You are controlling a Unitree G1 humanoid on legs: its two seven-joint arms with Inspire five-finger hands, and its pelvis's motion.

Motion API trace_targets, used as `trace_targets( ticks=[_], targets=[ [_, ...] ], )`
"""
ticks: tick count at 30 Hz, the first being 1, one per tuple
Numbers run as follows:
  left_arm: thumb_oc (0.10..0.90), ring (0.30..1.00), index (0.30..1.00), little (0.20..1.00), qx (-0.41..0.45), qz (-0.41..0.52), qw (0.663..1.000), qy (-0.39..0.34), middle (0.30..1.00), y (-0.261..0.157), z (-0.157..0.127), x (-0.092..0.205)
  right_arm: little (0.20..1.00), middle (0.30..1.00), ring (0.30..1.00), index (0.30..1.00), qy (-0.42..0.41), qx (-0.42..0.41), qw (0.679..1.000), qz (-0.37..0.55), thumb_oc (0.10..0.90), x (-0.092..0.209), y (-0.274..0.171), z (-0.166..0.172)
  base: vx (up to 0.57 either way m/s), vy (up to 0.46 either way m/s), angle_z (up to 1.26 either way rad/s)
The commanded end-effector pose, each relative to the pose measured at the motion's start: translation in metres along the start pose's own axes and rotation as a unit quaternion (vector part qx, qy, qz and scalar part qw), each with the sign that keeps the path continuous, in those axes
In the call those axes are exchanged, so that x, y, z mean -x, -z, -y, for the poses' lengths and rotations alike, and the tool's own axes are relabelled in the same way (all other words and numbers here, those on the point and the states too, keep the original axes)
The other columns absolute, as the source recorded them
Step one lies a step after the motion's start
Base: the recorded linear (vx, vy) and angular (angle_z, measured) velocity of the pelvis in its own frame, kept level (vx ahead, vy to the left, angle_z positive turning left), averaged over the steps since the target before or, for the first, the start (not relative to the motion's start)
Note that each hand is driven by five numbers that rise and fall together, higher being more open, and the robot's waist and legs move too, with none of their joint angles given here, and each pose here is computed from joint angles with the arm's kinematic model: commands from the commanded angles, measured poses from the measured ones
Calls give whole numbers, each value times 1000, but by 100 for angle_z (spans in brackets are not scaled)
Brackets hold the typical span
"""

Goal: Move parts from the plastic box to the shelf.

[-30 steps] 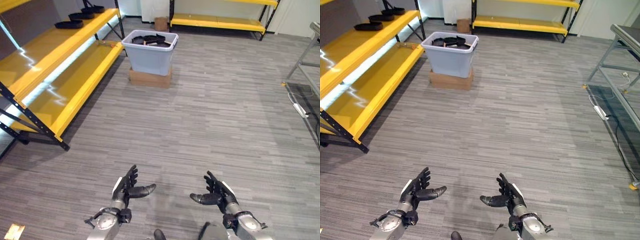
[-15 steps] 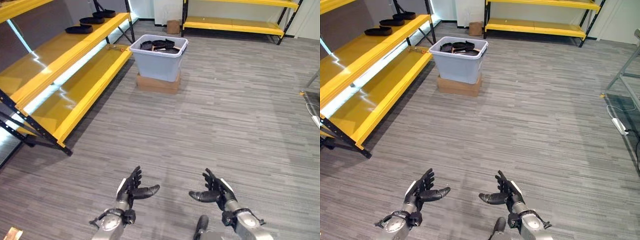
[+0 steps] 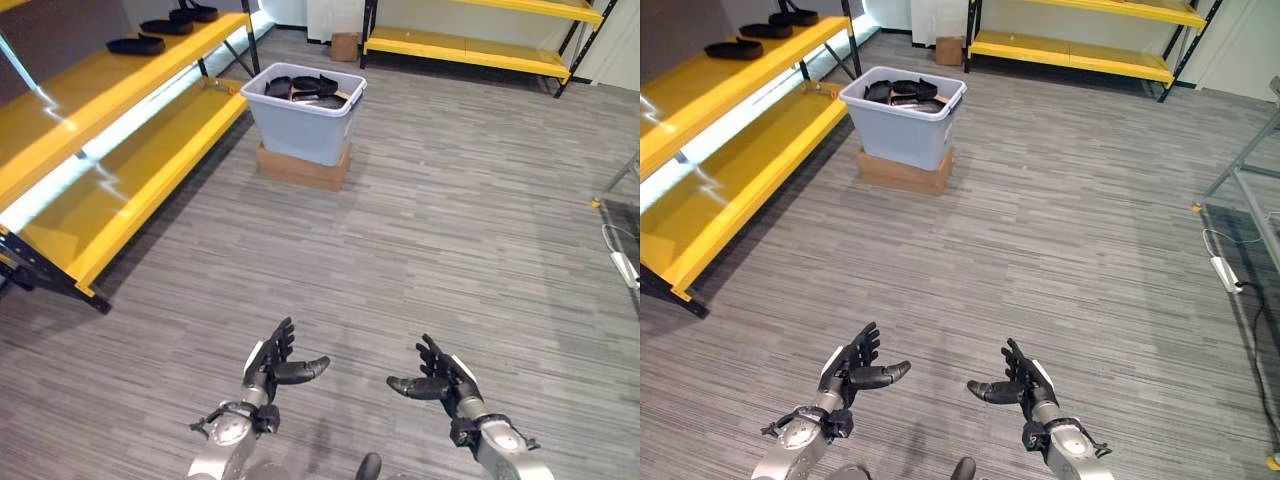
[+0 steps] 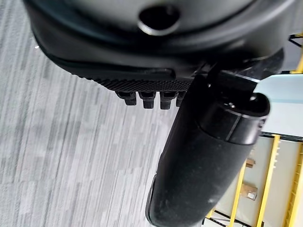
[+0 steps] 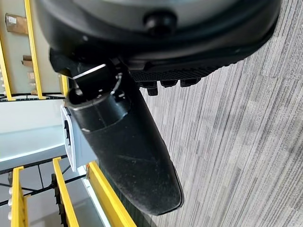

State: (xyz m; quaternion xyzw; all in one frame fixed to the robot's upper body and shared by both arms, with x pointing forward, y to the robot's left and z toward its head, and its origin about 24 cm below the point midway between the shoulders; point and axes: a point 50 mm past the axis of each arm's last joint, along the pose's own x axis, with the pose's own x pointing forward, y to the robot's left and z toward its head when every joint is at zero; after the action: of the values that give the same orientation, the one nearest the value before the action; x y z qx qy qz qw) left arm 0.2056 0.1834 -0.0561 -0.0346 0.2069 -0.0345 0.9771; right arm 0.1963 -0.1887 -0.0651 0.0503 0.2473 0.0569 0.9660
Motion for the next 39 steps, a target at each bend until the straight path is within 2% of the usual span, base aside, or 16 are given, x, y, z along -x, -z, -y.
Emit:
trace_targets(
  ticks=[1, 8, 19, 30, 35, 39],
  targets=[
    [900, 1000, 1000, 1000, -11, 107, 994, 5, 1000, -44, -9, -2, 1000, 1000, 1000, 1000, -24, 6, 994, 102, 900, -7, -42, -4, 207, 149, -72],
    [900, 1000, 1000, 1000, -19, 119, 993, -10, 1000, -51, -15, -4, 1000, 1000, 1000, 1000, -57, 10, 992, 112, 900, -17, -51, -24, 221, 213, -24],
    [900, 1000, 1000, 1000, -66, 110, 992, -6, 1000, -49, -22, 0, 1000, 1000, 1000, 1000, -65, 12, 993, 96, 900, -12, -41, -24, 154, 194, 13],
    [900, 1000, 1000, 1000, -77, 123, 989, 16, 1000, -54, -9, -10, 1000, 1000, 1000, 1000, -71, 23, 993, 89, 900, -9, -37, -23, 237, -113, 16],
    [900, 1000, 1000, 1000, -62, 136, 988, 35, 1000, -61, 5, -18, 1000, 1000, 1000, 1000, -46, 18, 993, 103, 900, -8, -46, -6, 246, -204, 28],
    [900, 1000, 1000, 1000, -52, 137, 989, 36, 1000, -61, 5, -16, 1000, 1000, 1000, 1000, -38, 15, 994, 104, 900, -7, -47, -1, 200, -225, 3]
  ],
)
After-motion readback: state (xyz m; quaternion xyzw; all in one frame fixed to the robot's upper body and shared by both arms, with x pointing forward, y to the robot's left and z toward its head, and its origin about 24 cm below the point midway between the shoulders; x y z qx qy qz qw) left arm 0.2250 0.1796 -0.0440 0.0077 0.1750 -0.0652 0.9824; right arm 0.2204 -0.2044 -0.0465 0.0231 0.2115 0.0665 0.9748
